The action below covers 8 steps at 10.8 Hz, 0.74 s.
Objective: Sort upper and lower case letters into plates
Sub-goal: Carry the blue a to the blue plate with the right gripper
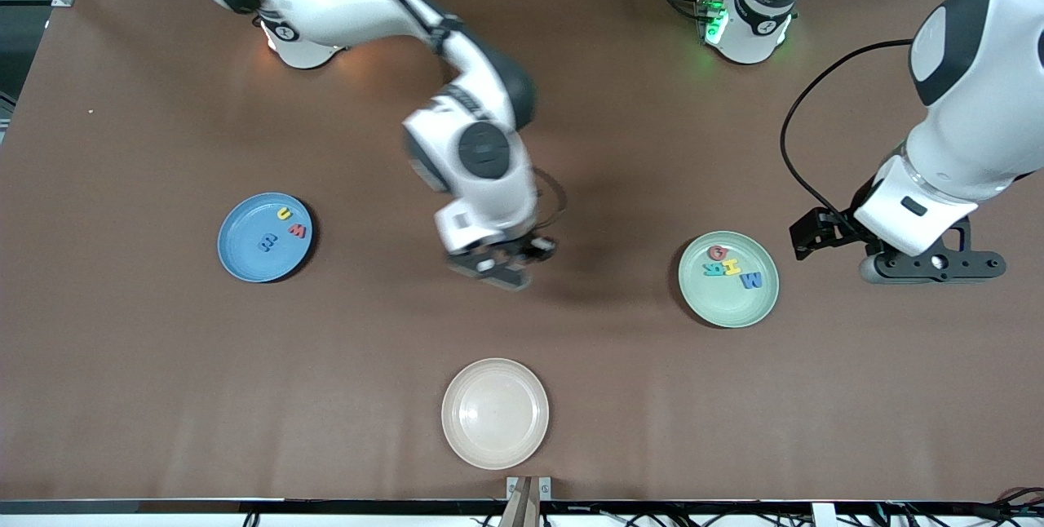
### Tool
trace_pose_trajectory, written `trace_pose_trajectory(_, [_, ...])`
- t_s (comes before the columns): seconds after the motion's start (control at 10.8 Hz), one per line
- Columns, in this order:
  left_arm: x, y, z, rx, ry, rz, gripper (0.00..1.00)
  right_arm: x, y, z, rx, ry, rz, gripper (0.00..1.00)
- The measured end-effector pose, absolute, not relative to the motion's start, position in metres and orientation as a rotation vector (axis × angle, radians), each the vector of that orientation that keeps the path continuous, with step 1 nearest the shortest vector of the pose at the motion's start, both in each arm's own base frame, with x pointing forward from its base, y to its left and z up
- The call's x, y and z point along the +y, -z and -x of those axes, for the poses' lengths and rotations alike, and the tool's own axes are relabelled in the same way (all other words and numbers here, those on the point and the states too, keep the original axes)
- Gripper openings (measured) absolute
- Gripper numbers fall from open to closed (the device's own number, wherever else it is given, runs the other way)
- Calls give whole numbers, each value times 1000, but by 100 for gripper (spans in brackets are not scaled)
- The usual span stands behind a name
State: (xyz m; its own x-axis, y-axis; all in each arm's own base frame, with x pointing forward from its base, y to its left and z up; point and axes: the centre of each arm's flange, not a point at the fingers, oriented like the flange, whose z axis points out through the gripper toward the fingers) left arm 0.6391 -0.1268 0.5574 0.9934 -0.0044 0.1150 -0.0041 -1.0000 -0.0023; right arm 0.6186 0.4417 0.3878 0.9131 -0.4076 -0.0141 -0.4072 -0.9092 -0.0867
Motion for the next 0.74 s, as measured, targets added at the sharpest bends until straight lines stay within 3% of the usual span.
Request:
trace_pose_trajectory(0.28, [-125,-558,-639,6,183,3134,100,283,-406,-645,646,-71,3040,37])
trace_pose_trajectory(0.74, [-127,-558,-639,24,183,3134,100,74,-312,-626,528,-343,3163,37])
